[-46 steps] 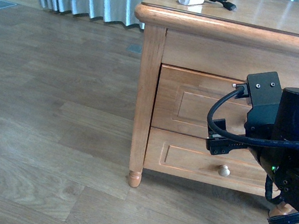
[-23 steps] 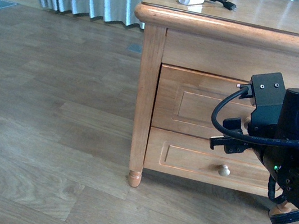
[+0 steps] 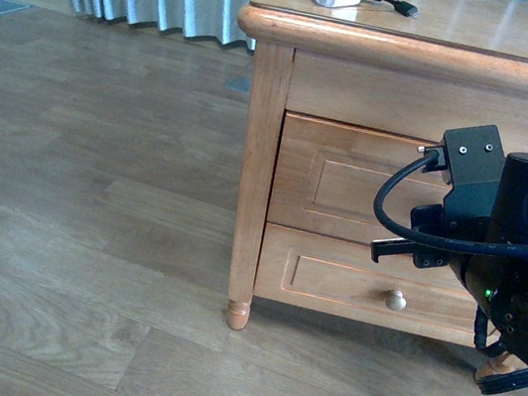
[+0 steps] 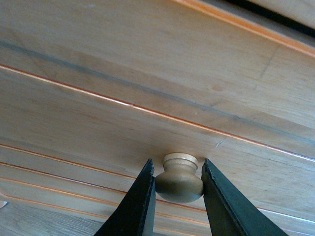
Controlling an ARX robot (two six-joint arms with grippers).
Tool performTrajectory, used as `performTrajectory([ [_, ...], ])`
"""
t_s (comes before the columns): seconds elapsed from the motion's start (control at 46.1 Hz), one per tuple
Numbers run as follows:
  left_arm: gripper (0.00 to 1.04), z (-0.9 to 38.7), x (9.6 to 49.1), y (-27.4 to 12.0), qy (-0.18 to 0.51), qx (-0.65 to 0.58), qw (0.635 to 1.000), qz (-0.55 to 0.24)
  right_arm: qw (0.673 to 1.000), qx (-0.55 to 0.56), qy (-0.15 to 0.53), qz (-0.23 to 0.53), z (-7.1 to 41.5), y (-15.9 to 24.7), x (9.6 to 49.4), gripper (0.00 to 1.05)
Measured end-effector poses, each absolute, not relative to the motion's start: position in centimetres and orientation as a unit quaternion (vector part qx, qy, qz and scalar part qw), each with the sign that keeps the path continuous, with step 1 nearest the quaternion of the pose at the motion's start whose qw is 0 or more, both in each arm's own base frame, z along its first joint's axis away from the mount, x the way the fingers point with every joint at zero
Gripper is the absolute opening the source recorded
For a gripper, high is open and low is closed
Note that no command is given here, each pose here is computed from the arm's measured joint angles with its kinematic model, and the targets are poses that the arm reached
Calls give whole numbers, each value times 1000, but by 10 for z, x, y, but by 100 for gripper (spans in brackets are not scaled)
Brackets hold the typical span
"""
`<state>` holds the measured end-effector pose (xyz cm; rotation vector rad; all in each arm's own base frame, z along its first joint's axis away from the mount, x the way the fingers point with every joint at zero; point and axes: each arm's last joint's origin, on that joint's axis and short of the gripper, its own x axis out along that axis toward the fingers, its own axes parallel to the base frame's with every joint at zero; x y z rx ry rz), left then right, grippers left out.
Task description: Put charger into drawer
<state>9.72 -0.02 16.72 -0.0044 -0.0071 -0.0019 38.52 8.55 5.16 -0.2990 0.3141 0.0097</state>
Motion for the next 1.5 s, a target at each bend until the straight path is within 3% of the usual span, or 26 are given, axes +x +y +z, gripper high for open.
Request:
performTrajectory([
  [0.434,99,167,97,0,-4,-2,1000,-1,972,-149,181,33,54,80,373,23],
  [0.824,99,167,97,0,-4,-2,1000,-1,956,-139,239,95,72,57,271,22],
  [1.127,99,167,97,0,-4,-2,1000,-1,949,-139,255,121,80,47,219,22],
  [1.496,99,167,97,0,-4,-2,1000,-1,972,-120,196,57,137,16,171,93],
])
